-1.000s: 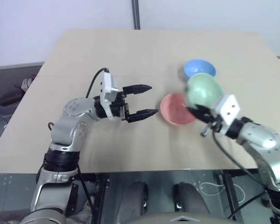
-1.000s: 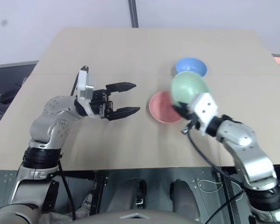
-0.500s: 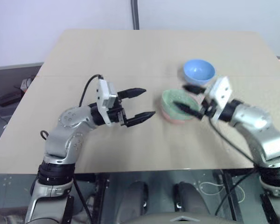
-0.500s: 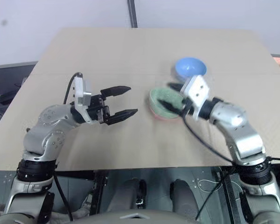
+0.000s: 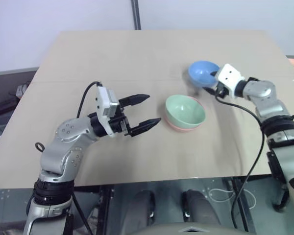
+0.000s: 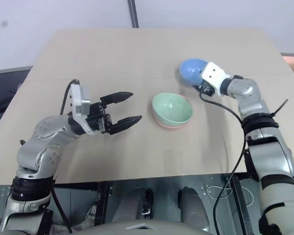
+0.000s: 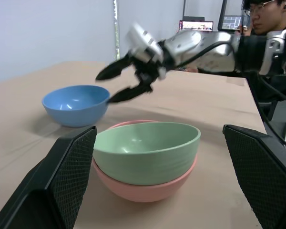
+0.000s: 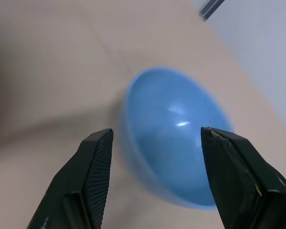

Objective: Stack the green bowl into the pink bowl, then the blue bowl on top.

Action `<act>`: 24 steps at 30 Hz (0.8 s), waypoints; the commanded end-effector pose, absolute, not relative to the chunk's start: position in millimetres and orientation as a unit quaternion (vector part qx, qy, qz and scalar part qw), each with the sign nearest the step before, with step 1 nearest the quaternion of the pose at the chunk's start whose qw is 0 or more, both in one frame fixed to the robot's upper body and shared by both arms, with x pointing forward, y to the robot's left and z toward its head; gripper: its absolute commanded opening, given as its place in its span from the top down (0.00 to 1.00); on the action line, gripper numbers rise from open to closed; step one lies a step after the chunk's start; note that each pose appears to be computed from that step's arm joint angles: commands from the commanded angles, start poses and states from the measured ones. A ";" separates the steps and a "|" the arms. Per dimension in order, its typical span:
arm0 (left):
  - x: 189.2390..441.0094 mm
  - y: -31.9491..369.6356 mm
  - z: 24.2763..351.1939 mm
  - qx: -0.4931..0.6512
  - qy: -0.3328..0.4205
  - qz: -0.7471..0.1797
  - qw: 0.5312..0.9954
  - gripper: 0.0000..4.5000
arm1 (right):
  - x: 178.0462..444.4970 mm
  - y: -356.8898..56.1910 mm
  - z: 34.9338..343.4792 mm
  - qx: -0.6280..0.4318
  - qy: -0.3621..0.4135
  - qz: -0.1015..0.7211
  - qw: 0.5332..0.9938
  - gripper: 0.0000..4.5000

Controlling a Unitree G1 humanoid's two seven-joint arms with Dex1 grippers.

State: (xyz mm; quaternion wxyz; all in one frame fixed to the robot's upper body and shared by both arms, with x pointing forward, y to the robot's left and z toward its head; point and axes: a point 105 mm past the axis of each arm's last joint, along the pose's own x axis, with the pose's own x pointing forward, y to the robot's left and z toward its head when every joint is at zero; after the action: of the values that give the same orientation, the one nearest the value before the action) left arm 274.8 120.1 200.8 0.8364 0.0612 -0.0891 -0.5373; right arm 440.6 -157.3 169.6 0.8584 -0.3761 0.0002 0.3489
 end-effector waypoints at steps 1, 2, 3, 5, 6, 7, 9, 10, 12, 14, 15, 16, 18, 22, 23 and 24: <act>266.2 122.7 215.6 0.077 -0.116 -0.528 0.838 0.00 | 448.3 -150.2 180.0 -0.391 -0.016 0.340 0.855 0.29; 265.6 123.7 216.0 0.078 -0.116 -0.525 0.839 0.00 | 450.1 -148.9 178.5 -0.389 -0.011 0.338 0.857 0.29; 265.0 124.4 216.1 0.079 -0.115 -0.523 0.841 0.00 | 451.8 -148.1 177.5 -0.390 -0.009 0.333 0.858 0.29; 264.2 125.4 216.3 0.080 -0.115 -0.520 0.843 0.00 | 455.1 -148.9 176.4 -0.395 -0.006 0.319 0.862 0.40; 263.9 125.6 216.5 0.080 -0.115 -0.518 0.844 0.00 | 456.3 -150.0 175.9 -0.399 -0.004 0.312 0.862 0.49; 263.7 125.8 216.7 0.078 -0.116 -0.517 0.845 0.00 | 457.3 -150.9 176.1 -0.401 -0.004 0.306 0.864 0.59; 263.6 125.9 216.8 0.077 -0.116 -0.515 0.846 0.00 | 458.3 -151.8 177.1 -0.404 -0.006 0.300 0.864 0.82; 263.5 125.7 216.6 0.077 -0.116 -0.515 0.846 0.00 | 458.5 -152.1 177.7 -0.407 -0.008 0.298 0.863 0.93; 263.4 125.1 216.3 0.077 -0.117 -0.514 0.846 0.00 | 458.7 -153.7 179.2 -0.414 -0.011 0.294 0.862 0.99; 263.8 124.3 216.3 0.076 -0.117 -0.515 0.846 0.00 | 458.7 -155.5 181.6 -0.422 -0.017 0.290 0.859 0.99; 264.3 123.9 216.3 0.076 -0.117 -0.515 0.846 0.00 | 458.4 -156.6 184.6 -0.423 -0.023 0.289 0.858 0.99; 264.8 123.6 216.2 0.075 -0.118 -0.515 0.846 0.00 | 457.9 -157.8 187.6 -0.424 -0.029 0.289 0.858 0.99; 265.4 122.7 215.8 0.075 -0.118 -0.517 0.844 0.00 | 456.3 -160.8 198.0 -0.422 -0.047 0.288 0.858 0.99; 267.6 121.7 214.6 0.072 -0.118 -0.517 0.845 0.00 | 439.3 -152.1 229.4 -0.372 -0.111 0.345 0.854 0.99; 268.8 122.3 214.4 0.070 -0.118 -0.516 0.846 0.00 | 427.7 -145.7 238.7 -0.346 -0.130 0.376 0.850 0.99; 269.8 122.9 214.0 0.069 -0.118 -0.515 0.846 0.00 | 413.1 -138.7 246.0 -0.325 -0.146 0.408 0.841 0.99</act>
State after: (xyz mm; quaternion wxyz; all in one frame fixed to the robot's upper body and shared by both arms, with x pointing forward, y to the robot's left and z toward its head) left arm 270.0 121.4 206.6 0.8470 0.0623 -0.1002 -0.5184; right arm 432.1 -153.0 213.2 0.8554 -0.3576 -0.0872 0.3643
